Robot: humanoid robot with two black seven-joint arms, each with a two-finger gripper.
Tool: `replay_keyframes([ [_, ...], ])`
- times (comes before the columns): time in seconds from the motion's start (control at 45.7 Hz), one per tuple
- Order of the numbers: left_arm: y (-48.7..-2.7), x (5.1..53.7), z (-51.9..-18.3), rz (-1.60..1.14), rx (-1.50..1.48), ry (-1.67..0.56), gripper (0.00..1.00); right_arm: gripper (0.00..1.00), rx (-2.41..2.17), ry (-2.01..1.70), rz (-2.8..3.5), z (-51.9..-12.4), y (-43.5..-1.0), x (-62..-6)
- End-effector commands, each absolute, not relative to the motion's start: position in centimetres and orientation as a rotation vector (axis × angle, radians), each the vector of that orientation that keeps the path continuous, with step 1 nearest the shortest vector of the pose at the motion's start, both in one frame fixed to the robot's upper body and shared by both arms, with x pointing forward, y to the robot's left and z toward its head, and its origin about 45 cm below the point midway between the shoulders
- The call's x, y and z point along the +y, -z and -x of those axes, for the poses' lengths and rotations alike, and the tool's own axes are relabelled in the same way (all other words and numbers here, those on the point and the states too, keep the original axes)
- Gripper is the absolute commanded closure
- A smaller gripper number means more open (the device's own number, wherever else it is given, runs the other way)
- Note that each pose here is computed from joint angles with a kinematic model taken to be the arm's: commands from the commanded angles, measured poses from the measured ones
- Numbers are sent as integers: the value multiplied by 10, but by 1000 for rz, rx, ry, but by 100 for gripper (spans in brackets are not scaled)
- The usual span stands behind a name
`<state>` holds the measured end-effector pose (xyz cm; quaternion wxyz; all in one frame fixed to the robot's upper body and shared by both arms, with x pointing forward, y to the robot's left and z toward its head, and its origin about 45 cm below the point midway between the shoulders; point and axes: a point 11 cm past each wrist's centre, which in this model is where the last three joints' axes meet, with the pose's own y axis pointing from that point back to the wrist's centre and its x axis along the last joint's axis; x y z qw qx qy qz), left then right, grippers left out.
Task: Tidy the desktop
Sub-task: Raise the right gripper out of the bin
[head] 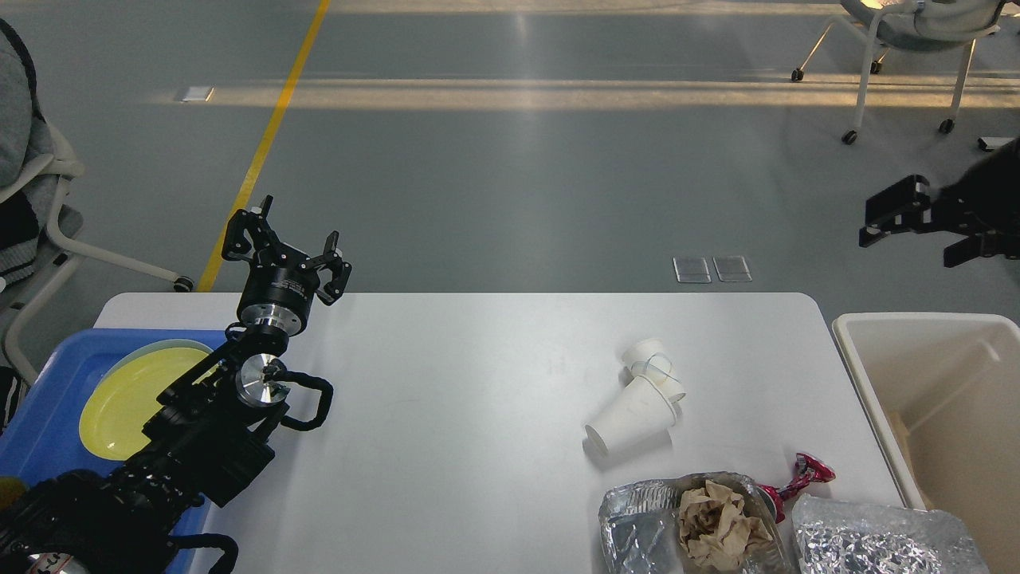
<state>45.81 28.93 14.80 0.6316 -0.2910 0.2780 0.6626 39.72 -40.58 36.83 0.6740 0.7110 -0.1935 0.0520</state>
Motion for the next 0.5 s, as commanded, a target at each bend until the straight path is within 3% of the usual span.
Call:
replay_keyframes([
  [0.0,-147,290,-458,665,637,-1518,0,3,-326,-119,-1744,-374,-424,-356],
  [0.263,-148,289,-458,666,636,-1517,0,3,-450,-543,-1913,-364,-567,-292],
  [0.481,-148,289,-458,666,636,-1517,0,3,-504,-872,-2064,-326,-662,-240],
])
